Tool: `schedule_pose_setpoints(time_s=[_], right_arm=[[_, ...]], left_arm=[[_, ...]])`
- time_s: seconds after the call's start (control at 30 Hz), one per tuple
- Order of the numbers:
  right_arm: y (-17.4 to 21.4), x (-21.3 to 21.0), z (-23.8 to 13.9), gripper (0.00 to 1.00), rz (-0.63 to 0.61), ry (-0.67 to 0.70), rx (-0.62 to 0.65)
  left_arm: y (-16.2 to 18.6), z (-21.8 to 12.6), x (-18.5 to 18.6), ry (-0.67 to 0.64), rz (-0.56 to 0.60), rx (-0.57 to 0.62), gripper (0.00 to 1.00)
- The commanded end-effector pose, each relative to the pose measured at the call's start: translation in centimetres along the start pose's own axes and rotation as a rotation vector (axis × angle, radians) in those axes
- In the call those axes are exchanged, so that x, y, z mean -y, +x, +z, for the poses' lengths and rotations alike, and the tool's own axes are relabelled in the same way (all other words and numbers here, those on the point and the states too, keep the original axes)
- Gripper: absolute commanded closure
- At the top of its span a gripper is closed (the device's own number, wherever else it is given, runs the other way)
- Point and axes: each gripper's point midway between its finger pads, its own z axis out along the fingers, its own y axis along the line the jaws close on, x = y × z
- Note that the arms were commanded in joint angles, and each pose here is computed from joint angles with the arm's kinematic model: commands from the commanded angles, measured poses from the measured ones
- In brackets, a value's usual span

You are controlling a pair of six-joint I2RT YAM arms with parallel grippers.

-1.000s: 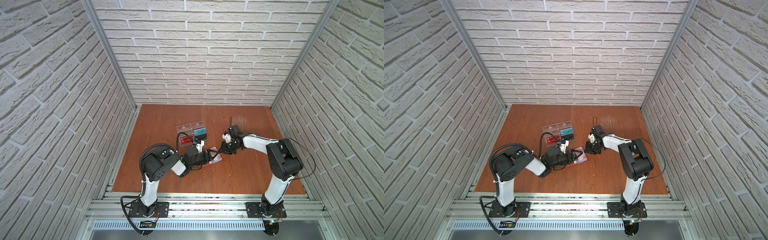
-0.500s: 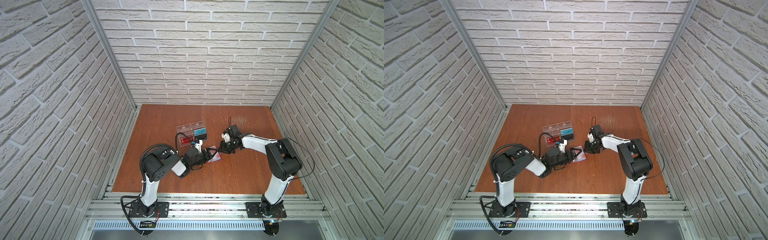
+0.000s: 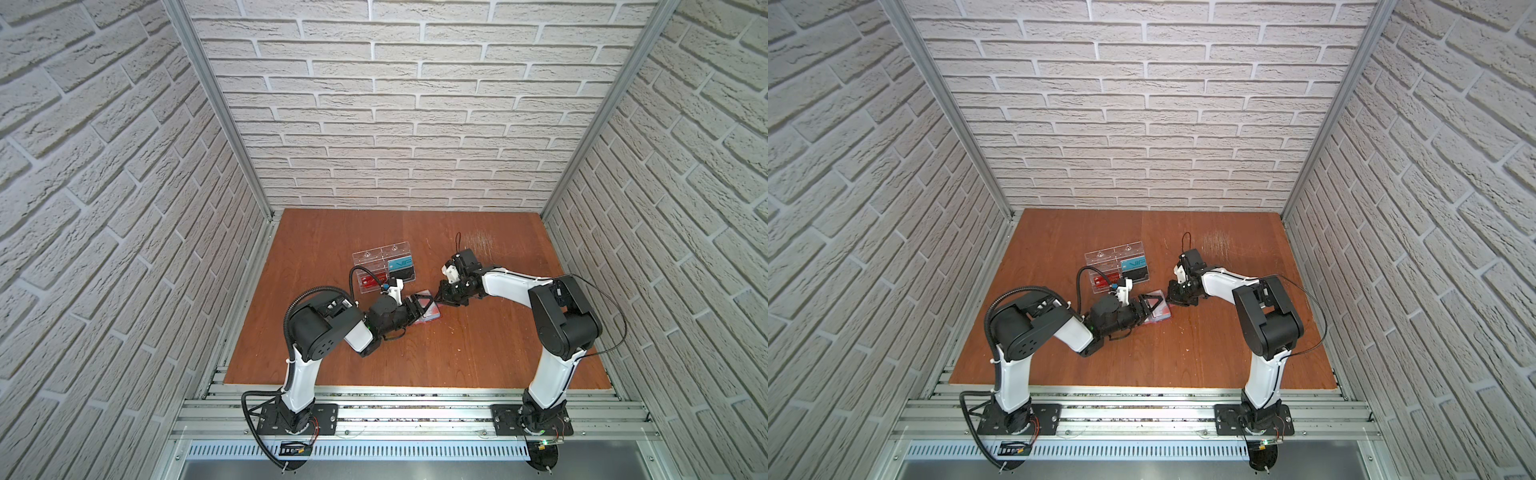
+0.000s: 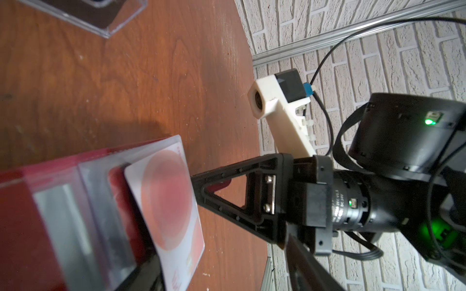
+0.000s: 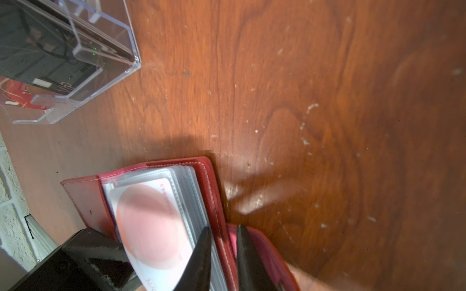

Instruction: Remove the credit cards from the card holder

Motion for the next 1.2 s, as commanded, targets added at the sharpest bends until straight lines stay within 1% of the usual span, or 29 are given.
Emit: schedule_pose_setpoints(time_s=[0.0,0.53,0.9,1.17], right_arm=[[2.6,-1.6,1.8,0.79,-0.02,-0.056,-0.088],[2.5,-1.6,1.9,0.79,-0.022,-0.057,-0.088],[2.4,-0.8,1.4,0.78,-0.012,-0.038,-0.087],[2.5,-0.2,1.0,0.76,-0.014,-0.016,-0.088]], left_arm=[[-0.2,0.8,1.7,0.075,0.024,0.018,0.28],[-0.7,1.8,1.8,0.067,0.015,0.032,0.28],[-1.9,-0.4,0.4,0.053,-0.018,0.079,0.28],[-2.5,-1.4,0.0,0.057,-0.033,0.091,0.28]])
